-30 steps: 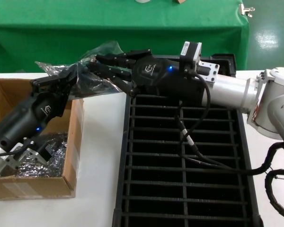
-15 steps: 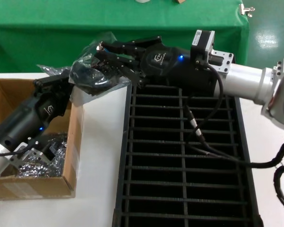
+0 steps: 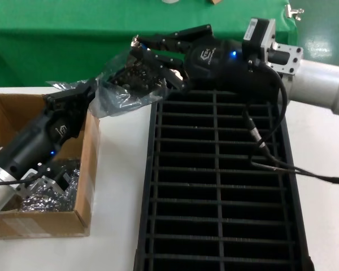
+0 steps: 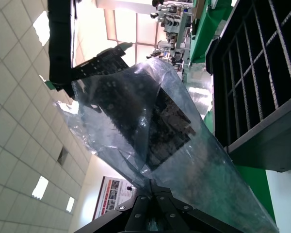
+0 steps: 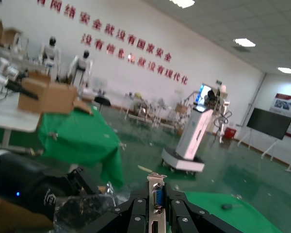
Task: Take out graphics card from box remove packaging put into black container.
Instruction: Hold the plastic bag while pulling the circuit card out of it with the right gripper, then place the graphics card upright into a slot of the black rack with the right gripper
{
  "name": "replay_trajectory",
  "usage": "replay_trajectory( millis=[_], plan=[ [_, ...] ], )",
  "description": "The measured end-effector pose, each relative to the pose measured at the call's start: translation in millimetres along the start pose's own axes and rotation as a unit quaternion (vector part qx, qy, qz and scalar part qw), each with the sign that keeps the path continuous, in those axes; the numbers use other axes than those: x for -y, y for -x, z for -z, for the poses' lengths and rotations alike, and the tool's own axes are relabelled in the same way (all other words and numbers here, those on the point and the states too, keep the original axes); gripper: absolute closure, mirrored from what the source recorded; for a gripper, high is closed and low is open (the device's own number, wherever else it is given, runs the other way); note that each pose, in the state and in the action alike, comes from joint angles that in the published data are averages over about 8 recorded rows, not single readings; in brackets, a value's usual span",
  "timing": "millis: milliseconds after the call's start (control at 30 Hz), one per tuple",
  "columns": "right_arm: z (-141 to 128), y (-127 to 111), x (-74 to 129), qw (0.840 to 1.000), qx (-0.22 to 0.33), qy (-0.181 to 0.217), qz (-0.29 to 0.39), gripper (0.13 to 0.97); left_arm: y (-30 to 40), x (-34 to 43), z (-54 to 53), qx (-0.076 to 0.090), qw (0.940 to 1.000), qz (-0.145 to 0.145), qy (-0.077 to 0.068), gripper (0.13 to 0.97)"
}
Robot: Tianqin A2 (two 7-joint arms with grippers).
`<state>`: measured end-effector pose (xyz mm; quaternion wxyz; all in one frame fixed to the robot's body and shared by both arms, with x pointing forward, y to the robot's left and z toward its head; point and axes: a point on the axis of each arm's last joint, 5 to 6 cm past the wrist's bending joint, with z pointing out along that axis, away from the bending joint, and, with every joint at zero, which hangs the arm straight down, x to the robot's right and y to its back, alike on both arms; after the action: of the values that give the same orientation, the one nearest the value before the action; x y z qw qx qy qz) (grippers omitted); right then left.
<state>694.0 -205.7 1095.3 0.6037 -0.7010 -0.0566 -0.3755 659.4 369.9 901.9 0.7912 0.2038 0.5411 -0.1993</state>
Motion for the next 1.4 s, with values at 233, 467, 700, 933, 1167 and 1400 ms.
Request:
replay_trajectory(
  millis=[233,467,700,933,1167,1400],
  plan=[
    [10.0,1.2,35.0,0.998,-0.012,0.048,0.028,0.912,-4.2,-5.6,-1.6,-0.003,0.9999,-0.016,-0.002,0.959],
    [23.8,-0.4,59.9,0.994,-0.027,0.101,0.037,0.912,-5.5,-16.4,-2.7,0.0,0.9997,-0.014,0.018,0.959],
    [24.5,-9.7,66.1,0.987,-0.016,0.162,0.014,0.912,-4.0,-24.7,1.9,0.008,0.9986,0.021,0.048,0.959],
    [11.6,-21.9,53.2,0.976,0.016,0.215,-0.027,0.912,4.5,-32.3,13.4,0.026,0.994,0.079,0.071,0.959],
    [-3.3,-27.1,40.3,0.965,0.043,0.255,-0.042,0.912,18.7,-35.3,28.5,0.044,0.9872,0.135,0.073,0.959],
    [-10.8,-30.6,30.8,0.959,0.056,0.274,-0.039,0.912,24.3,-37.0,42.4,0.047,0.9839,0.158,0.07,0.959]
  ],
)
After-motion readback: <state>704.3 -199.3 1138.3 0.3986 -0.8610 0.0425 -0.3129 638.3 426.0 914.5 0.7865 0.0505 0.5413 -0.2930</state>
